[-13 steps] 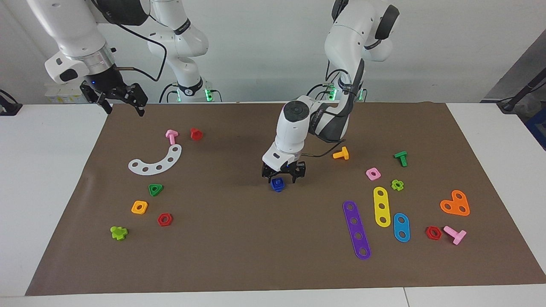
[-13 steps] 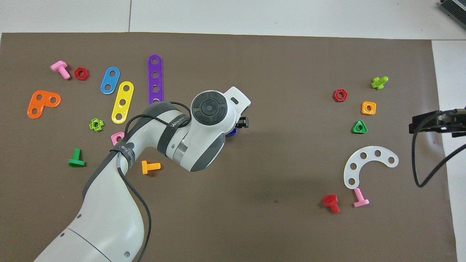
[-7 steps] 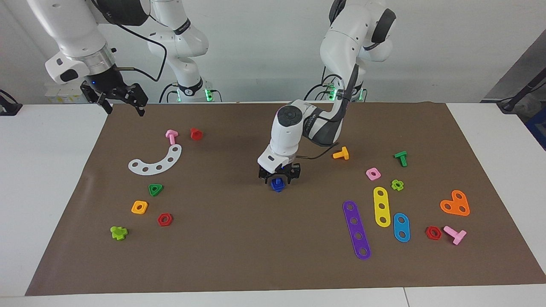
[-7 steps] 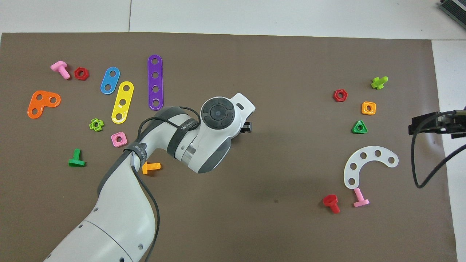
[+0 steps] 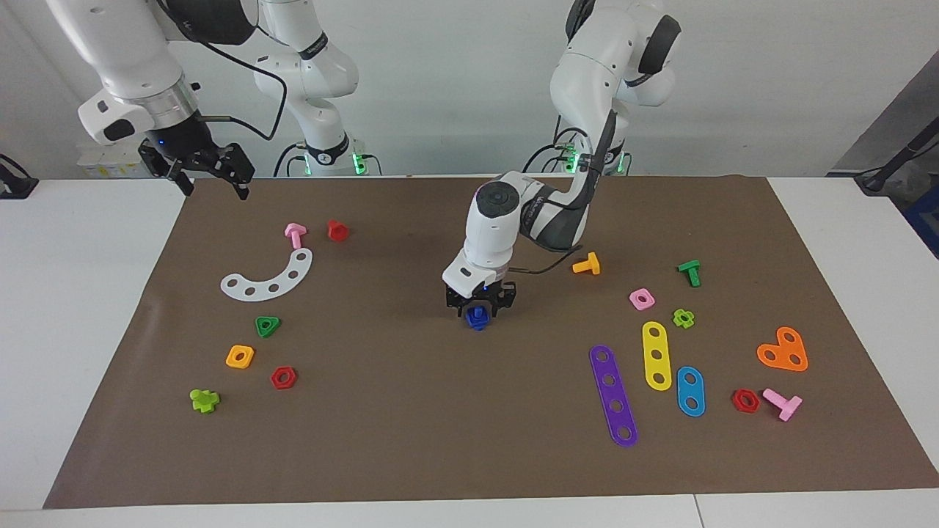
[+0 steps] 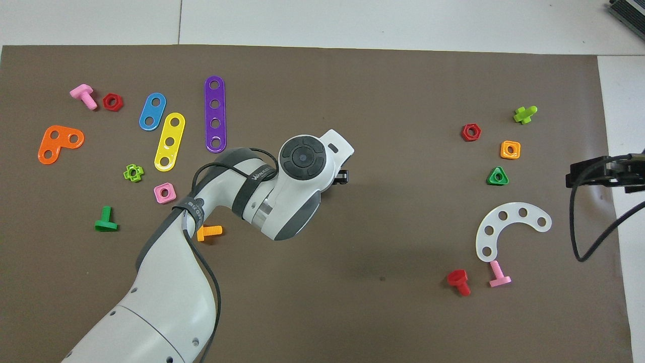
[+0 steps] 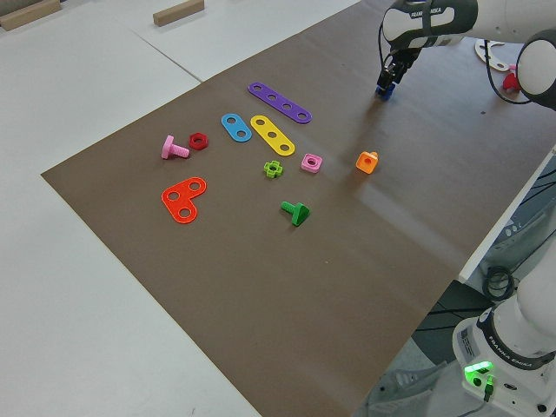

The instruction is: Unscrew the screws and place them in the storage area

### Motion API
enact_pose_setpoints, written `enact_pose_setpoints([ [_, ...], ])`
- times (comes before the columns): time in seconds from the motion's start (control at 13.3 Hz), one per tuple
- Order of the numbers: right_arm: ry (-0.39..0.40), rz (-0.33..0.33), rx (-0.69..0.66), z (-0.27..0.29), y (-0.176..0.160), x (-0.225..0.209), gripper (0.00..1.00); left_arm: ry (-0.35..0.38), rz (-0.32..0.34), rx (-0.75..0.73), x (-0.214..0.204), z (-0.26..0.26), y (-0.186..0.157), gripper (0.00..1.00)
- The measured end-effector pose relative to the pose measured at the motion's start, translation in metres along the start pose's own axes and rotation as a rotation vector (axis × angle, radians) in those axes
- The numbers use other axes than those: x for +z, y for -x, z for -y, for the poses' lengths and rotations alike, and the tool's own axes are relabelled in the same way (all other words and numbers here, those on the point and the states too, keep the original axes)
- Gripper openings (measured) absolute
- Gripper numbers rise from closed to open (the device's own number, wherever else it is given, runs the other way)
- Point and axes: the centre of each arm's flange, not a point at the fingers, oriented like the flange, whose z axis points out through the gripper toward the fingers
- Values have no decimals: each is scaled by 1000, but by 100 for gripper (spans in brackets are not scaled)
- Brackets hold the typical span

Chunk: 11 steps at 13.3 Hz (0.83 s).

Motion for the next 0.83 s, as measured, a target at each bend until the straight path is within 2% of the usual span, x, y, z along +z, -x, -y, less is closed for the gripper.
enact_pose_setpoints([
  [0.45,0,3,5,-3,1,1,100,-1,0,-1,0,0,0,64],
  [0.53,0,3,5,-3,1,1,100,-1,0,-1,0,0,0,59],
  [0.6,0,4,5,-3,1,2,100,-1,0,-1,0,0,0,58],
  [0.68,0,4,5,-3,1,2,100,-1,-1,-1,0,1,-1,52],
  [0.75,0,4,5,-3,1,2,100,-2,-1,-2,0,1,-1,52],
  [0.83,0,4,5,-3,1,2,100,-2,-2,-3,0,2,-2,48],
])
